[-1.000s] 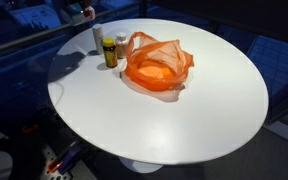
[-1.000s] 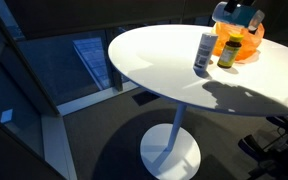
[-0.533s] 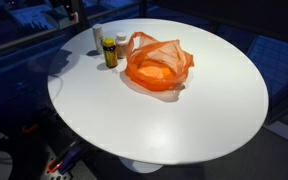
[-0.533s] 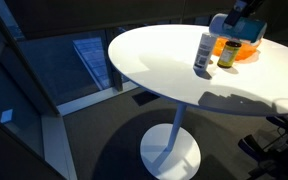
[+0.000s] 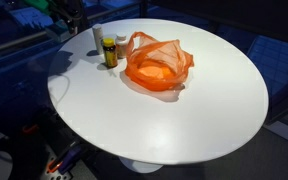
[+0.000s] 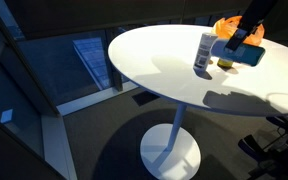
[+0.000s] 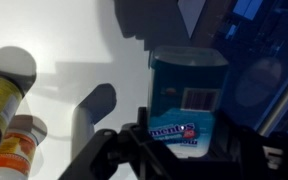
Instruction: Remove the blue and white packet from the plastic bag
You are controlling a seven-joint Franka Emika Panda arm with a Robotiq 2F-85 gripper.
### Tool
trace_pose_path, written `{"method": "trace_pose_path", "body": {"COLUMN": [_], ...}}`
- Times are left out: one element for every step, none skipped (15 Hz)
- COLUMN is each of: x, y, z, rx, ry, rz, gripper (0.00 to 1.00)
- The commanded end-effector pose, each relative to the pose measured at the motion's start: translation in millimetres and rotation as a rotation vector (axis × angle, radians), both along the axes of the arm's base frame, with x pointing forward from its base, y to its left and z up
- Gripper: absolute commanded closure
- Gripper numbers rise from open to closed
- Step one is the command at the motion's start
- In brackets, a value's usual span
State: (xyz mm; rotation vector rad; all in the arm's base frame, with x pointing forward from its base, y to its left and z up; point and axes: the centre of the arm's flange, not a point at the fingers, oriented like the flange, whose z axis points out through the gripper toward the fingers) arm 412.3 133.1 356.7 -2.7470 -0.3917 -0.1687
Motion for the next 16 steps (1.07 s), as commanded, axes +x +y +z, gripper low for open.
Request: {"method": "trace_pose_path", "body": {"x": [0, 0, 1, 1, 2, 3, 4, 5, 6, 6, 7, 8, 9, 10, 12, 14], "y": [-2, -3, -4, -4, -5, -6, -7, -8, -8, -9, -10, -10, -11, -11, -12, -13], "z": [-23, -28, -32, -37, -42, -47, -51, -54, -58, -60, -62, -62, -60, -58, -52, -48], "rx": [0.005, -0.002, -0.010, -0.020, -0.029, -0.036, -0.043, -0.049, -0.055, -0.061, -0.065, -0.066, -0.068, -0.068, -0.068, -0.066], "ry": [-0.007, -0.004, -0.004, -0.002, -0.004, -0.002, -0.001, 0.001, 0.002, 0.002, 0.002, 0.001, -0.002, -0.007, -0.013, -0.018], "rz": [0.014, 0.014, 0.010, 0.007, 0.001, -0.003, -0.009, -0.013, -0.018, -0.021, -0.024, -0.028, -0.035, -0.044, -0.055, -0.063], "gripper": [0.60, 0.60, 0.60, 0.60, 0.60, 0.60, 0.60, 0.58, 0.56, 0.51, 0.10, 0.09, 0.03, 0.00, 0.00, 0.00]}}
